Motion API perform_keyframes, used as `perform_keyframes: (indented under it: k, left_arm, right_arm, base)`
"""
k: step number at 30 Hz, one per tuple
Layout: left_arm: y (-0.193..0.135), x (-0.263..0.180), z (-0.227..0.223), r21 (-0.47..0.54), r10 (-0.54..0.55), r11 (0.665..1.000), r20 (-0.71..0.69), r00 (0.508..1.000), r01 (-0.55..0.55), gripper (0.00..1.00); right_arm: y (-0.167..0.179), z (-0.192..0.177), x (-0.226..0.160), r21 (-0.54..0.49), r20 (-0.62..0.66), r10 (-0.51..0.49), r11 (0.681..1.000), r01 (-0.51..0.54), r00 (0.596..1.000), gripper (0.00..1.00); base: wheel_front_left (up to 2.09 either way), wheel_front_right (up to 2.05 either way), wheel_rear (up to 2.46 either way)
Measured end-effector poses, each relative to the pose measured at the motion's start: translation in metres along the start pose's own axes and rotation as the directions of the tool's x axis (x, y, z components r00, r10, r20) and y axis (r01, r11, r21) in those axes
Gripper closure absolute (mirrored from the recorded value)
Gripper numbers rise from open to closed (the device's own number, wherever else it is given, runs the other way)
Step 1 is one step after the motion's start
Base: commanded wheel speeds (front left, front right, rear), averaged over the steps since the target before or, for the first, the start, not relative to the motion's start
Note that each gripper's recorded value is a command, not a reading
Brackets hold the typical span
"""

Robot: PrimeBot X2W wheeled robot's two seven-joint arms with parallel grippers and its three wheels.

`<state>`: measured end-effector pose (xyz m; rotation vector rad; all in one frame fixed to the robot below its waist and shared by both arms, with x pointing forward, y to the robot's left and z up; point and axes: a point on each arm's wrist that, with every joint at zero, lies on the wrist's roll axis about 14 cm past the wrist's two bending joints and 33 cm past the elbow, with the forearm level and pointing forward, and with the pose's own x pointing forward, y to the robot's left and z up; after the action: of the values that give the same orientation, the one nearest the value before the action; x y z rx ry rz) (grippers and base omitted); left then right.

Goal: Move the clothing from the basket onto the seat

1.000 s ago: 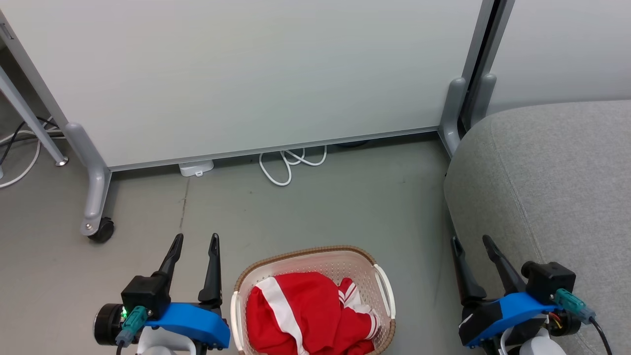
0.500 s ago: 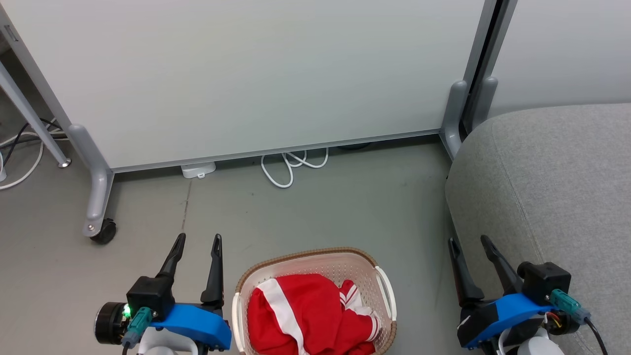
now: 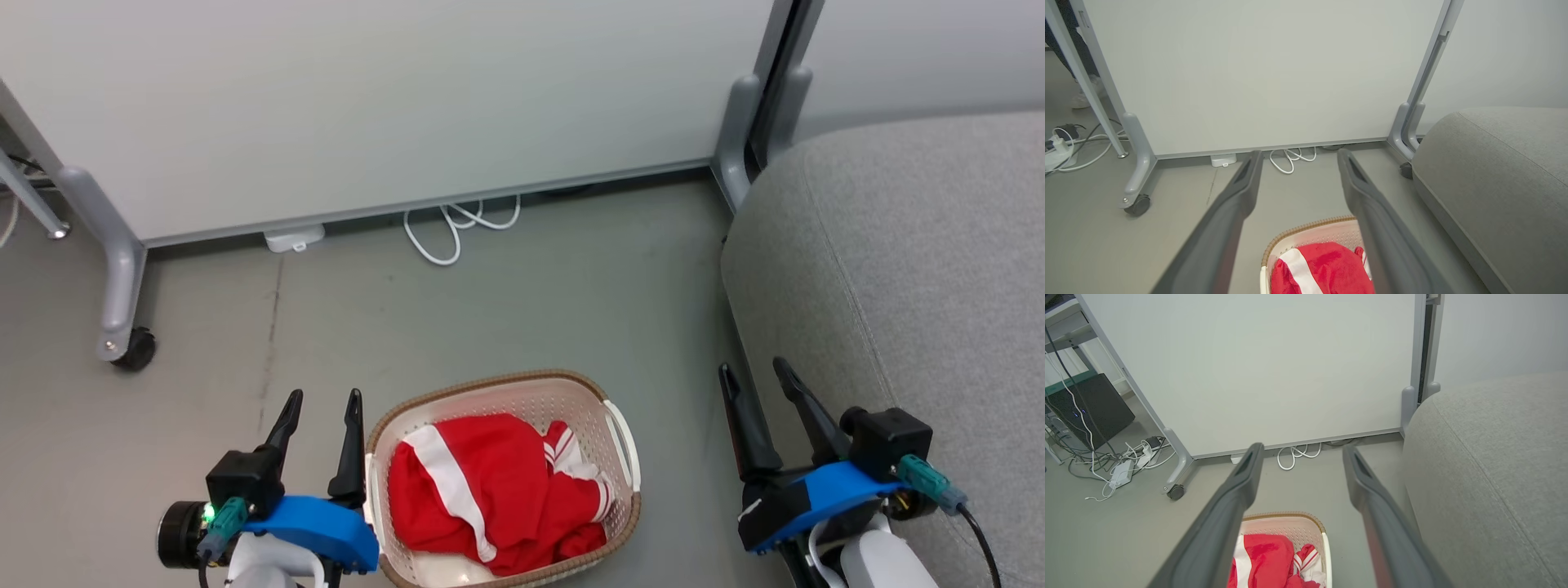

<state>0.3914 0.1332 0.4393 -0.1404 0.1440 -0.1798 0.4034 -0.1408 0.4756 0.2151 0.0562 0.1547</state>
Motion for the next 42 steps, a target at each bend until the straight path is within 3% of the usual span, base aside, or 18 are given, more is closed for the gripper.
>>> perform_keyframes:
  k: [12,18,22,30,42]
  left_arm:
    - [-0.024,0.079,-0.092,-0.038,-0.133,0.991,-0.272,0.953,0.127,0.00]
    - [-0.034,0.103,-0.164,-0.102,-0.178,0.984,-0.451,0.874,0.148,0.00]
    - [-0.045,0.105,-0.213,-0.139,-0.222,0.975,-0.565,0.795,0.174,0.00]
    - [-0.084,0.100,-0.280,-0.224,-0.339,0.941,-0.672,0.659,0.255,0.00]
    - [-0.098,0.099,-0.330,-0.232,-0.388,0.915,-0.733,0.559,0.330,0.00]
  right_arm:
    - [-0.037,-0.028,0.036,-0.011,-0.059,-0.070,0.998,0.070,0.996,0.00]
    - [-0.063,-0.066,0.041,-0.020,-0.141,-0.125,0.992,0.123,0.982,0.00]
    - [-0.078,-0.083,0.044,-0.027,-0.174,-0.157,0.988,0.155,0.972,0.00]
    - [-0.096,-0.124,0.033,-0.028,-0.276,-0.201,0.979,0.202,0.940,0.00]
    - [-0.106,-0.146,0.029,-0.010,-0.326,-0.224,0.972,0.233,0.919,0.00]
  base:
    - [0.00,0.00,0.00]
    - [0.00,0.00,0.00]
    - [0.00,0.00,0.00]
    - [0.00,0.00,0.00]
    - [0.00,0.00,0.00]
